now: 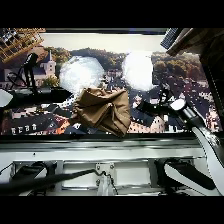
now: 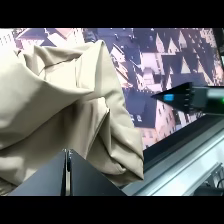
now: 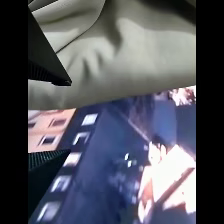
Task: Fold the clothes and pants, and hang the long-sleeved shirts on hangers.
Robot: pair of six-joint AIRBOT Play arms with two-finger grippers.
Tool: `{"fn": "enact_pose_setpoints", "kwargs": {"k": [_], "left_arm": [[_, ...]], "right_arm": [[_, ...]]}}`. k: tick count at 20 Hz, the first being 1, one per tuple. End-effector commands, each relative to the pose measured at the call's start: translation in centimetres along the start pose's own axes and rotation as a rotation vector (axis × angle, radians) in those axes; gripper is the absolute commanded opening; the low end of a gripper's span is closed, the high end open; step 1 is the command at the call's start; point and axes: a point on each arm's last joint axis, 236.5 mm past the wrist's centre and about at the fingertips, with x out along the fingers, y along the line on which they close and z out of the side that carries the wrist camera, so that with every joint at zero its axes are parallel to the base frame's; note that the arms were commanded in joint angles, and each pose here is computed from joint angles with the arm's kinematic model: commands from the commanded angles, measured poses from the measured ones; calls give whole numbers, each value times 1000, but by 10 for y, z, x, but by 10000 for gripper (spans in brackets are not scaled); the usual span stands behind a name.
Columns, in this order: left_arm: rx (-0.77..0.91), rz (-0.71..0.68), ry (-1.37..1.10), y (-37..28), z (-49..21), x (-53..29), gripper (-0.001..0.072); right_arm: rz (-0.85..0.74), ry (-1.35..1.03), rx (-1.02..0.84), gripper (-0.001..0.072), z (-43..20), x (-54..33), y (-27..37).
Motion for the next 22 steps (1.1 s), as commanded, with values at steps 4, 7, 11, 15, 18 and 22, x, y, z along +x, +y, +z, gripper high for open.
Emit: {"fn": "enact_pose_setpoints", "kwargs": {"k": [4, 7, 11, 15, 18, 22], "left_arm": [[17, 32, 0, 8, 0, 1, 27], [25, 46, -2, 11, 1, 0, 26], [24, 45, -5, 11, 1, 0, 26], [24, 44, -4, 11, 1, 0, 26], [24, 44, -4, 10, 1, 0, 26], [24, 44, -4, 10, 1, 0, 26]], "right_arm": [[183, 56, 105, 486, -6, 42, 15], [192, 92, 107, 485, -18, 54, 24], [217, 139, 109, 454, -37, 74, 47], [250, 158, 75, 130, -45, 82, 76], [293, 105, 48, 26, -24, 59, 92], [243, -61, 64, 24, 35, -3, 82]]}}
